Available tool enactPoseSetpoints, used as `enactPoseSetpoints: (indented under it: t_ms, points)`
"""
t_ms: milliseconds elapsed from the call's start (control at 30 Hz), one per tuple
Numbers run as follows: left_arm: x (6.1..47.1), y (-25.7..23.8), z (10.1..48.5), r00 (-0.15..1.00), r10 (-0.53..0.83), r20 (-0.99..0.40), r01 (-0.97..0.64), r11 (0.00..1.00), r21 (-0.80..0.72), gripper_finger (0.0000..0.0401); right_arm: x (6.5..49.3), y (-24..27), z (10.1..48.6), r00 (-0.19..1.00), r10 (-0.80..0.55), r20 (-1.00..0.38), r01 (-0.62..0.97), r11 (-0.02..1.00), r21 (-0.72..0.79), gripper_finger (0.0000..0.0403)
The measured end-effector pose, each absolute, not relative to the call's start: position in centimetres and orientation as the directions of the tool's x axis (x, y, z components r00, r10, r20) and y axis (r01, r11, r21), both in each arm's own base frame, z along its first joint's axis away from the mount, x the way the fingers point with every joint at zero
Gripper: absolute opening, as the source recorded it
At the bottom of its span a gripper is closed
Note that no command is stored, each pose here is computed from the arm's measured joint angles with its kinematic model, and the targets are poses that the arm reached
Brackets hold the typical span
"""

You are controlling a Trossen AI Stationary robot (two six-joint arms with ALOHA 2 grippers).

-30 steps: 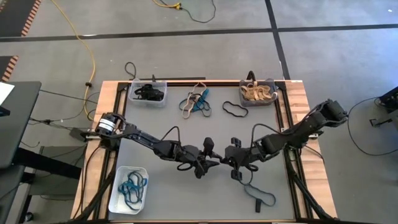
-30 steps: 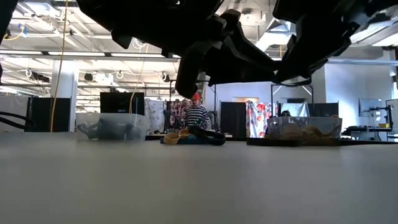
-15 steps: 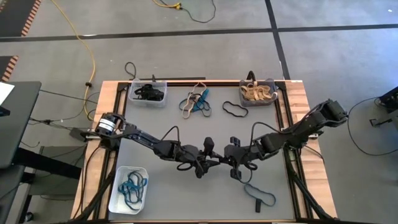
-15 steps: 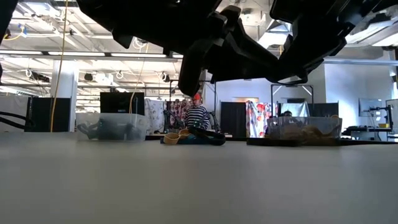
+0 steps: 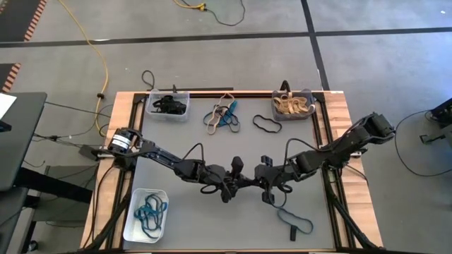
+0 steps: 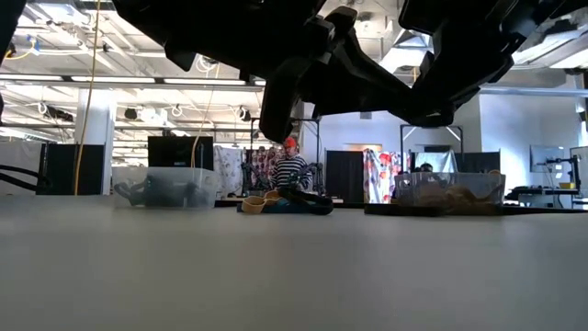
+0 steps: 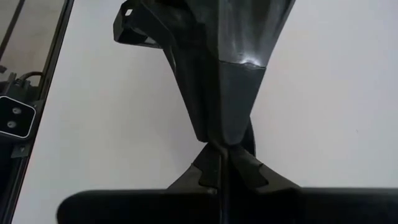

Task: Sort rubber bands into baskets
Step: Put the black rubber band into the transparent bin

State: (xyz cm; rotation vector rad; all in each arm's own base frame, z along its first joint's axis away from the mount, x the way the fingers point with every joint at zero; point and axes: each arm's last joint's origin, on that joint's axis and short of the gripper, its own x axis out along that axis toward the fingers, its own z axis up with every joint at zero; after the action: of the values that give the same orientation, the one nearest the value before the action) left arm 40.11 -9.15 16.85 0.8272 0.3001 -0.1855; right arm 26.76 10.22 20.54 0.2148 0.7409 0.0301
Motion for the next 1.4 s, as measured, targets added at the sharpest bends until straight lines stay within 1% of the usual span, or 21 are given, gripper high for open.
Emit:
enactPoseSetpoints:
  t_ms: [200,367,467,567,633,800,867,967,1133,1300,1400]
  points:
    - [40.1,-9.2,16.9,0.942,-0.055,-0.332,0.283,0.663,0.693,0.0005,26.8,10.3,20.6,0.740,0.110,-0.664,0.041,0.977,0.208,0.0038]
    - [40.1,-9.4,16.9,0.941,-0.058,-0.334,0.288,0.656,0.697,0.0002,26.8,10.3,20.6,0.740,0.110,-0.664,0.042,0.977,0.208,0.0052]
    - [40.0,-9.4,16.8,0.939,-0.057,-0.339,0.292,0.655,0.697,0.0001,26.8,10.2,20.5,0.741,0.098,-0.664,0.049,0.979,0.199,0.0071]
    - [40.0,-9.4,16.7,0.934,-0.041,-0.355,0.294,0.653,0.698,0.0001,26.8,10.1,20.5,0.747,0.052,-0.663,0.076,0.984,0.163,0.0107]
    - [39.9,-9.3,16.4,0.926,-0.012,-0.379,0.295,0.650,0.701,0.0000,26.8,10.0,20.5,0.748,0.034,-0.662,0.080,0.987,0.141,0.0142]
    - [39.3,-8.3,15.9,0.877,0.102,-0.469,0.299,0.648,0.700,0.0000,26.6,9.9,20.4,0.737,0.011,-0.676,0.078,0.992,0.102,0.0237]
    - [39.1,-7.8,16.1,0.855,0.162,-0.493,0.285,0.647,0.707,0.0000,26.5,9.9,20.3,0.731,0.001,-0.683,0.082,0.993,0.088,0.0265]
    - [38.4,-6.6,16.5,0.802,0.281,-0.527,0.254,0.638,0.727,0.0000,26.2,9.5,20.0,0.707,-0.082,-0.702,0.133,0.991,0.018,0.0287]
    - [36.7,-3.8,18.4,0.686,0.437,-0.582,0.206,0.651,0.731,0.0000,25.8,9.0,19.6,0.672,-0.198,-0.714,0.202,0.976,-0.081,0.0291]
    - [33.8,0.3,21.0,0.532,0.544,-0.649,0.138,0.700,0.701,0.0000,25.7,8.9,19.6,0.664,-0.235,-0.710,0.219,0.969,-0.117,0.0291]
    - [31.5,3.0,22.7,0.436,0.586,-0.683,0.065,0.737,0.673,0.0000,25.5,8.8,19.2,0.659,-0.252,-0.709,0.226,0.965,-0.132,0.0291]
